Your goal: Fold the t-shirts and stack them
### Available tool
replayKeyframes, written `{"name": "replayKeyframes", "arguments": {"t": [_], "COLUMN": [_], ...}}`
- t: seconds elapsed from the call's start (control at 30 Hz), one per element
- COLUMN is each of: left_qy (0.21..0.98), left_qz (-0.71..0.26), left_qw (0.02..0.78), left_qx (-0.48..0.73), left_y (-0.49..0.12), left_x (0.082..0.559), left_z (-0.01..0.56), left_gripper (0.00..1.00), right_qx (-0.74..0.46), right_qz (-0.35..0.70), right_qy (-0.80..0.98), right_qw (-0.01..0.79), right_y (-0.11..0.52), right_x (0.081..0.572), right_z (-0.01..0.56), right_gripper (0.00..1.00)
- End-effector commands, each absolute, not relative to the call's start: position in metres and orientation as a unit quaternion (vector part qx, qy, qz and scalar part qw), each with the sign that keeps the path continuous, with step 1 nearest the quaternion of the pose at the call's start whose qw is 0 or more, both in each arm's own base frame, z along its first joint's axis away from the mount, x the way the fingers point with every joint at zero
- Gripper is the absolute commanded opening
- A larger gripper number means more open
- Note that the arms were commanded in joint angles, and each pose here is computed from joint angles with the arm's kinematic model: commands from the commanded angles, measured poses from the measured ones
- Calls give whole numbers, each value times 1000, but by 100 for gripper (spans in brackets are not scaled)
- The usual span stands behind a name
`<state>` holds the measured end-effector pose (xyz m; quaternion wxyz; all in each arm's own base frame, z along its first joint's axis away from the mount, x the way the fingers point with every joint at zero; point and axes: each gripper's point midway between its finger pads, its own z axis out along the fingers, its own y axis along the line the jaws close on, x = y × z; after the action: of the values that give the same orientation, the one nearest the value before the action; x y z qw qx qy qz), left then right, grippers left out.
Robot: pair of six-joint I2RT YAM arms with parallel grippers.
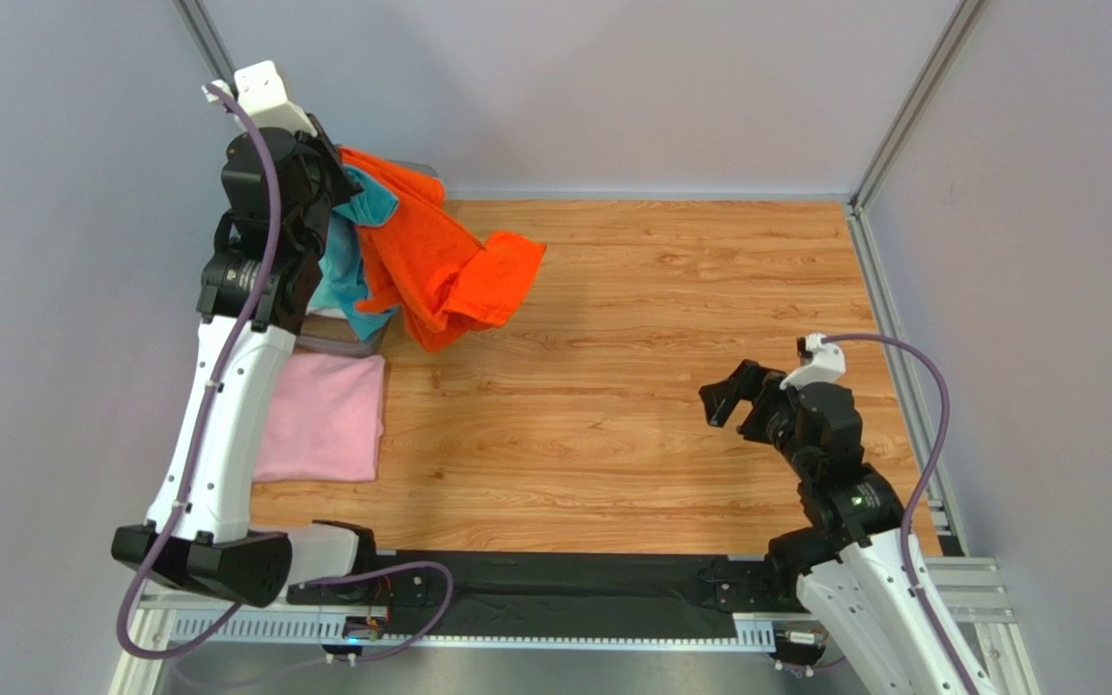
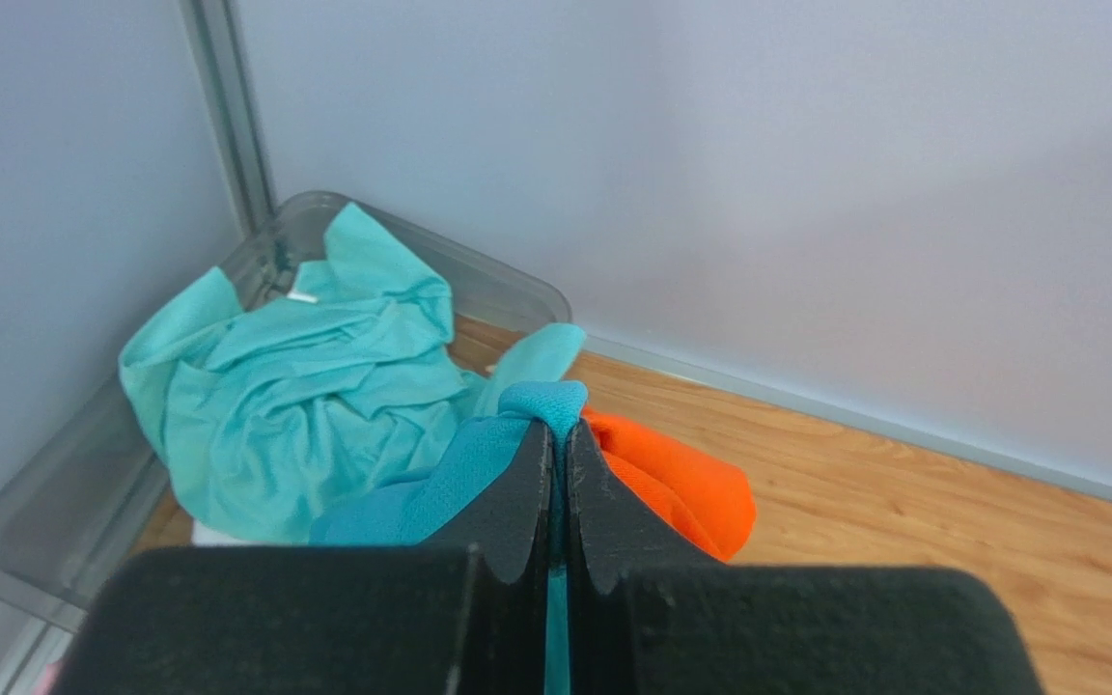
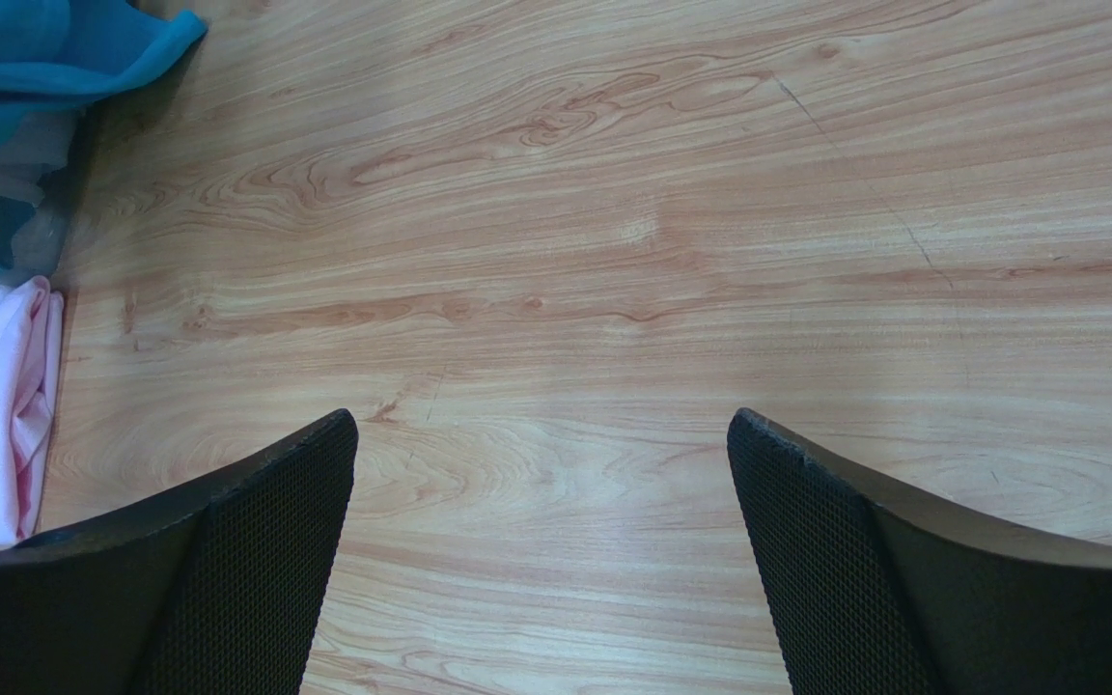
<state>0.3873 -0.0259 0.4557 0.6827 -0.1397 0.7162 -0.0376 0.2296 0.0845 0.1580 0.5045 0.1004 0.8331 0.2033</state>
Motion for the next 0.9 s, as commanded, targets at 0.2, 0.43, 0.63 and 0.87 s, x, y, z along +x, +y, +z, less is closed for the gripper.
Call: {"name": "replayKeyframes", "arguments": {"t": [0.2, 0.43, 0.63, 0.87], "left_qy": [682, 695, 726, 776], "left_qz": [131, 173, 178, 170], "left_qw": [689, 670, 631, 547], "left_qx": [-206, -194, -206, -263], "left_y": [40, 46, 47, 81], "left_x": [432, 473, 495, 530], "left_z": [482, 470, 416, 310], "left_gripper": [0, 0, 0, 0], "right_qx": [111, 115, 113, 112], "right_qz": [189, 175, 174, 172], "right_qy": [837, 844, 850, 852], "right_qw": [502, 494, 484, 482], "right_y": [80, 77, 80, 79], "right_x": [233, 237, 240, 240], "right_z": [153, 146, 142, 140], "right_gripper": [100, 100, 100, 100]}}
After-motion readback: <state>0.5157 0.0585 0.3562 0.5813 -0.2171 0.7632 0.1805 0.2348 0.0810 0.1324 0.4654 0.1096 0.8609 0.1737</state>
